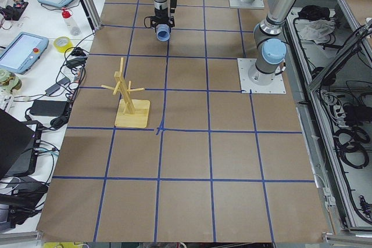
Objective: Flip cup
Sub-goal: 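Lay the cup on its side on the table and release it with the right gripper, then reach the left gripper toward the lying cup's mouth while the right gripper withdraws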
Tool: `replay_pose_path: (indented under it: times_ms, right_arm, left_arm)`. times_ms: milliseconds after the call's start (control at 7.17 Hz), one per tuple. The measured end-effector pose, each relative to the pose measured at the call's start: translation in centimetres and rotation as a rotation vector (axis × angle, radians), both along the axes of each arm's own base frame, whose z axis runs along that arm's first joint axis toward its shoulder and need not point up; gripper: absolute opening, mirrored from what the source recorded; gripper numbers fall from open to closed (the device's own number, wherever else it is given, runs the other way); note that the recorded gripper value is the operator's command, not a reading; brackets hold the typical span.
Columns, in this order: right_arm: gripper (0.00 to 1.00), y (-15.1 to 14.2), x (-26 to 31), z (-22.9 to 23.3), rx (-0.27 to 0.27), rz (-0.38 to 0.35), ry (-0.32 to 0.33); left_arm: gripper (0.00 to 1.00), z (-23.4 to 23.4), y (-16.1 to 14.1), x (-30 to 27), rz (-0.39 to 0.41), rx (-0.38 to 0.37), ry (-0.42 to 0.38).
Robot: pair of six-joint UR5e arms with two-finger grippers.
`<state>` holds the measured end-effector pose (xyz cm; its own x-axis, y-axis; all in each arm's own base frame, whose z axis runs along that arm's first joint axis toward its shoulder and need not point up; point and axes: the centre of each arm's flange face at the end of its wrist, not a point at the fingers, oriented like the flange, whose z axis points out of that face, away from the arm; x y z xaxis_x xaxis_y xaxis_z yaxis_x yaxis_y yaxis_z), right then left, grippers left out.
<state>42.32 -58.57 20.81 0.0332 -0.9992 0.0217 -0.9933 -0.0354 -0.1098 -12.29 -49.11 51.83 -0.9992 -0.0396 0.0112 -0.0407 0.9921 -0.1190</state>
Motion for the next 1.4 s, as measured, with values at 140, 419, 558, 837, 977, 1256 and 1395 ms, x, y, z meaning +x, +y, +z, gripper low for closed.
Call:
replay_pose_path:
  times_ms: [140,419,558,837,977,1256,1395]
  right_arm:
    - [1.0,0.0,-0.7,2.0,-0.01,-0.009,-0.005]
    - [1.0,-0.3,-5.1,8.7,-0.002,-0.071,-0.005]
    - [1.0,-0.5,-8.8,12.5,0.005,-0.127,-0.004]
    - [1.0,-0.4,-17.1,19.6,0.002,-0.265,-0.007]
    - [1.0,0.0,-20.4,22.0,0.005,-0.341,-0.007]
    - [1.0,1.8,-24.6,26.0,0.012,-0.501,-0.004]
    - [1.0,2.9,-25.4,27.8,0.004,-0.621,-0.01]
  left_arm:
    - [1.0,0.0,0.0,0.0,0.0,0.0,0.0]
    - [1.0,-0.2,0.1,-0.1,0.0,0.012,0.007]
    - [1.0,-0.5,0.4,-0.1,-0.001,0.03,0.011]
    - [1.0,-1.5,0.7,-0.5,-0.001,0.054,0.094]
    - [1.0,-2.6,0.1,-0.4,0.005,0.07,0.159]
    - [1.0,-6.9,-2.2,0.5,0.03,0.098,0.33]
    - [1.0,-10.0,-3.5,0.8,0.028,0.092,0.416]
